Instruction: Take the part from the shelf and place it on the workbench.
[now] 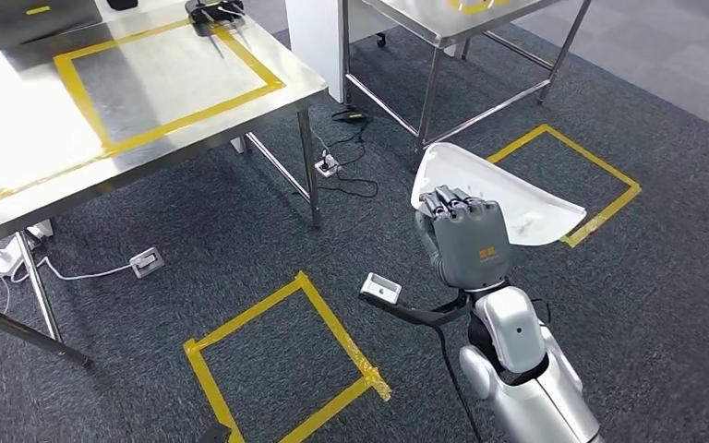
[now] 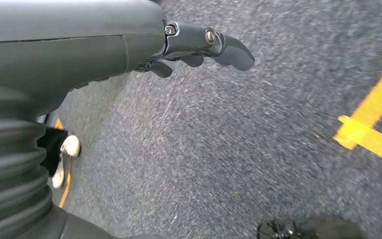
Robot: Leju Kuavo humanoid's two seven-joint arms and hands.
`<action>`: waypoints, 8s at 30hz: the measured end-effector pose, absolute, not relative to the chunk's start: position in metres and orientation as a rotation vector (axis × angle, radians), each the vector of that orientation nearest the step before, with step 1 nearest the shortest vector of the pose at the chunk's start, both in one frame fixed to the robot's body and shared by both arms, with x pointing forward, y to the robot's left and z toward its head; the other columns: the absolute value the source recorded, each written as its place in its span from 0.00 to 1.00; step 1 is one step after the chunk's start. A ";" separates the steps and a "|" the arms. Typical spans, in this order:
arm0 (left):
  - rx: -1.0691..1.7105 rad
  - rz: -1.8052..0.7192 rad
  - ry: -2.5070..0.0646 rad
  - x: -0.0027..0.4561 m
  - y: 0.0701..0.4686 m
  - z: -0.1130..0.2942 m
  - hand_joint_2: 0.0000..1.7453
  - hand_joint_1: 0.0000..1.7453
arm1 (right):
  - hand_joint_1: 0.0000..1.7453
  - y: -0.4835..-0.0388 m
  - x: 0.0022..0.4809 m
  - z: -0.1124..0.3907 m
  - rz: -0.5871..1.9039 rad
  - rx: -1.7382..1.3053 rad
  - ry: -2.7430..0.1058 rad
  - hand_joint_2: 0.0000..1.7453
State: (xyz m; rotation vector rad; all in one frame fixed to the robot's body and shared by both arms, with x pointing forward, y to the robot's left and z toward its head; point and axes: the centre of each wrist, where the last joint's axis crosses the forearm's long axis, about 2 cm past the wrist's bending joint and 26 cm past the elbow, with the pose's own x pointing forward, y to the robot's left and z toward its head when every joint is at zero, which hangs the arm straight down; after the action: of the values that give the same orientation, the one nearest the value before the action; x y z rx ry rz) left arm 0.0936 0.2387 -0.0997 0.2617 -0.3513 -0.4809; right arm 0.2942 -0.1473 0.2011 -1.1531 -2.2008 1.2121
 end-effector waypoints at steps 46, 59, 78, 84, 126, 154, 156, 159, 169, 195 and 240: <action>0.259 -0.478 -0.358 0.095 0.234 -0.099 1.00 0.00 | 0.96 -0.151 0.293 0.194 1.256 -1.131 -2.174 1.00; 0.261 -0.474 -0.348 0.091 0.236 -0.100 1.00 0.00 | 0.96 -0.153 0.296 0.191 1.265 -1.105 -2.152 1.00; 0.269 -0.476 -0.339 0.093 0.238 -0.100 1.00 0.00 | 0.96 -0.151 0.300 0.198 1.274 -1.155 -2.145 1.00; 0.267 -0.480 -0.343 0.093 0.237 -0.100 1.00 0.00 | 0.96 -0.152 0.299 0.196 1.277 -1.168 -2.136 1.00; 0.276 -0.477 -0.327 0.095 0.238 -0.099 1.00 0.00 | 0.96 -0.152 0.297 0.193 1.269 -1.142 -2.149 1.00; 0.292 -0.493 -0.327 0.096 0.239 -0.099 1.00 0.00 | 0.96 -0.154 0.289 0.185 1.227 -1.133 -2.177 1.00; 0.292 -0.495 -0.330 0.097 0.239 -0.099 1.00 0.00 | 0.96 -0.154 0.289 0.185 1.223 -1.135 -2.180 1.00; 0.291 -0.497 -0.326 0.095 0.239 -0.099 1.00 0.00 | 0.96 -0.154 0.286 0.183 1.224 -1.129 -2.175 1.00; 0.286 -0.503 -0.321 0.091 0.239 -0.100 1.00 0.00 | 0.96 -0.156 0.286 0.182 1.211 -1.133 -2.171 1.00; 0.271 -0.511 -0.319 0.098 0.236 -0.099 1.00 0.00 | 0.96 -0.162 0.289 0.184 1.215 -1.148 -2.142 1.00; 0.279 -0.489 -0.302 0.088 0.241 -0.101 1.00 0.00 | 0.96 -0.148 0.301 0.209 1.199 -1.125 -2.185 1.00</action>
State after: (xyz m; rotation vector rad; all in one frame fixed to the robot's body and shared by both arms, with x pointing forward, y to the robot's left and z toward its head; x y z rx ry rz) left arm 0.0879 0.2411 -0.1011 0.2786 -0.3021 -0.4893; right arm 0.3007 -0.1476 0.2094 -1.1250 -2.1848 1.1994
